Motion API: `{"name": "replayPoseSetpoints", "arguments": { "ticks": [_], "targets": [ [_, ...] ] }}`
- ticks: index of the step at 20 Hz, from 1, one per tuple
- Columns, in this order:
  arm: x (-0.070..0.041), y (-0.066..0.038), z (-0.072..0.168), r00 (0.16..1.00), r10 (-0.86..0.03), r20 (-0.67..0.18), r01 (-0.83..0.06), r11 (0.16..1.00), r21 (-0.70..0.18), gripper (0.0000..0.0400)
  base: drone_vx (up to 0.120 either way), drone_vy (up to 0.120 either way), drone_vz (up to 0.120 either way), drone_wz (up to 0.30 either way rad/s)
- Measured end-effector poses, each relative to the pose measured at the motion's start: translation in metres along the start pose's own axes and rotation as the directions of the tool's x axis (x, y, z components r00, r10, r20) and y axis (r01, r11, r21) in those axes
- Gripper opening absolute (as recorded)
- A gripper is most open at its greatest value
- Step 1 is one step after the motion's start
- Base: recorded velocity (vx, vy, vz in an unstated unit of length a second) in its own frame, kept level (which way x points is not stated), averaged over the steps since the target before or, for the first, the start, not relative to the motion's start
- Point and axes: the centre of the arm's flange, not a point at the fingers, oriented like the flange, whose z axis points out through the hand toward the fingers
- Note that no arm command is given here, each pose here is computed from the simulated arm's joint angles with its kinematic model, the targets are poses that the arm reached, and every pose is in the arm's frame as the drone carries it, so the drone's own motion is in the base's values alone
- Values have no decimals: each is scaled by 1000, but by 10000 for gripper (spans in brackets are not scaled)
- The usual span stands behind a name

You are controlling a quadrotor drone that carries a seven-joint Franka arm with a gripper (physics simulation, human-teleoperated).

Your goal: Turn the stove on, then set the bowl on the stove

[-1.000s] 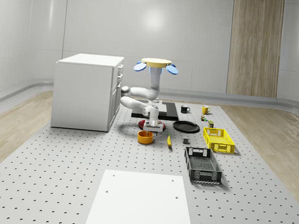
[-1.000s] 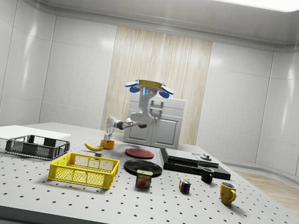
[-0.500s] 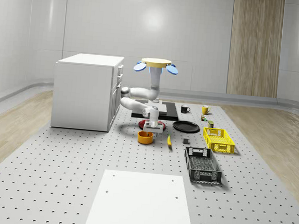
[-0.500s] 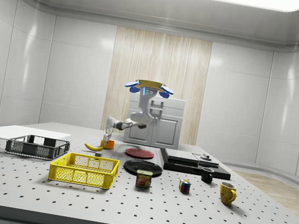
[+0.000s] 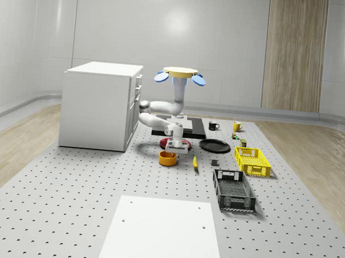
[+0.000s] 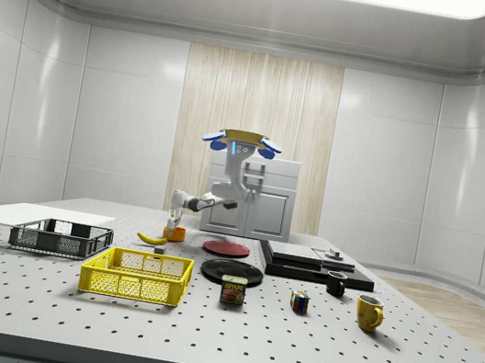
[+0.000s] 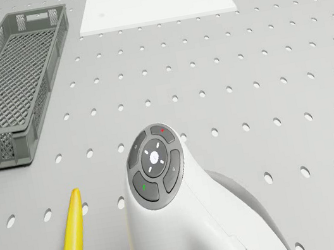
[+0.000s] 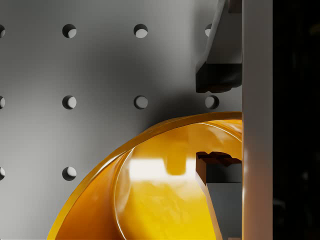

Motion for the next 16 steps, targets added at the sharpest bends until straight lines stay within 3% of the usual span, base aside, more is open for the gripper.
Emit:
{"name": "replayPoseSetpoints", "arguments": {
  "ticks": [6, 16],
  "targets": [
    [0, 0, 0, 1000, 0, 0, 0, 1000, 0, 112, 0, 0, 0, 0],
    [0, 0, -19, 1000, 0, 0, 0, 1000, 0, 101, 0, 0, 12, 0]
  ]
}}
